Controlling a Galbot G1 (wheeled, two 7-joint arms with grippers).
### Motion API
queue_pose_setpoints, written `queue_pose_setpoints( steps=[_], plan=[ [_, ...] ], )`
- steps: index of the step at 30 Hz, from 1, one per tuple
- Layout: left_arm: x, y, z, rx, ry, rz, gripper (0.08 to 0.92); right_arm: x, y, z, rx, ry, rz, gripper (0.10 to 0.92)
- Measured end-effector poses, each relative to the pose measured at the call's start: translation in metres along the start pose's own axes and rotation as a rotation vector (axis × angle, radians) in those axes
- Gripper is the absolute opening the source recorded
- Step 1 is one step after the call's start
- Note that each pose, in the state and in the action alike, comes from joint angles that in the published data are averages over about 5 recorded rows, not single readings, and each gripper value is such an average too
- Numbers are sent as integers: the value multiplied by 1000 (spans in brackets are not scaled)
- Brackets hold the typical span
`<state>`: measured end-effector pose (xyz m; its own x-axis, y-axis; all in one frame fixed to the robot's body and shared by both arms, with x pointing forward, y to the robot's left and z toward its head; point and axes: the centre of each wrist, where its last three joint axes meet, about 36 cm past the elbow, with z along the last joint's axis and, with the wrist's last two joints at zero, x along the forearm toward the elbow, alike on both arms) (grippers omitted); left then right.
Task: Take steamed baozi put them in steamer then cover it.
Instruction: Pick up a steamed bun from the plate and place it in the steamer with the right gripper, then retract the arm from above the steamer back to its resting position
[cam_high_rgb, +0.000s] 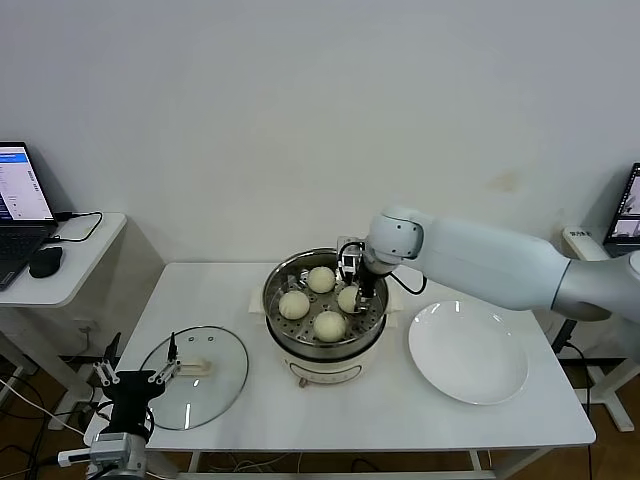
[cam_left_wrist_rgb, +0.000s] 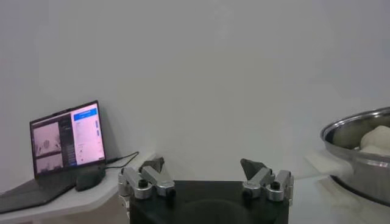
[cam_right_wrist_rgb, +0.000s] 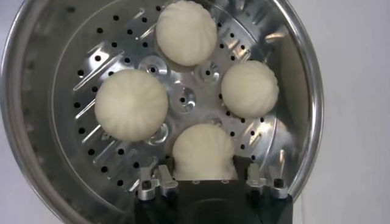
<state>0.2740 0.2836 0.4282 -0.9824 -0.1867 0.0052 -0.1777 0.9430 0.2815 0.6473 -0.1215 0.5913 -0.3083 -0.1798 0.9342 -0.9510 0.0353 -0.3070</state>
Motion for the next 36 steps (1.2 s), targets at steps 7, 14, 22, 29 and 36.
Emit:
queue_pose_setpoints(
  steps=[7,14,22,29,36],
  plan=[
    [-1,0,-1,2,-4,0,823,22,1,4,1,-32,36,822],
    [-2,0,0,3,-4,2,823,47,17,21,-12,-131,136,823],
    [-3,-2,4,4,6,1,823,44,60,68,-115,-363,354,823],
    [-2,-5,8,5,13,-1,823,19,112,106,-236,-620,545,823],
    [-2,-11,16,-7,3,-2,823,-8,167,140,-403,-852,713,823]
  ],
)
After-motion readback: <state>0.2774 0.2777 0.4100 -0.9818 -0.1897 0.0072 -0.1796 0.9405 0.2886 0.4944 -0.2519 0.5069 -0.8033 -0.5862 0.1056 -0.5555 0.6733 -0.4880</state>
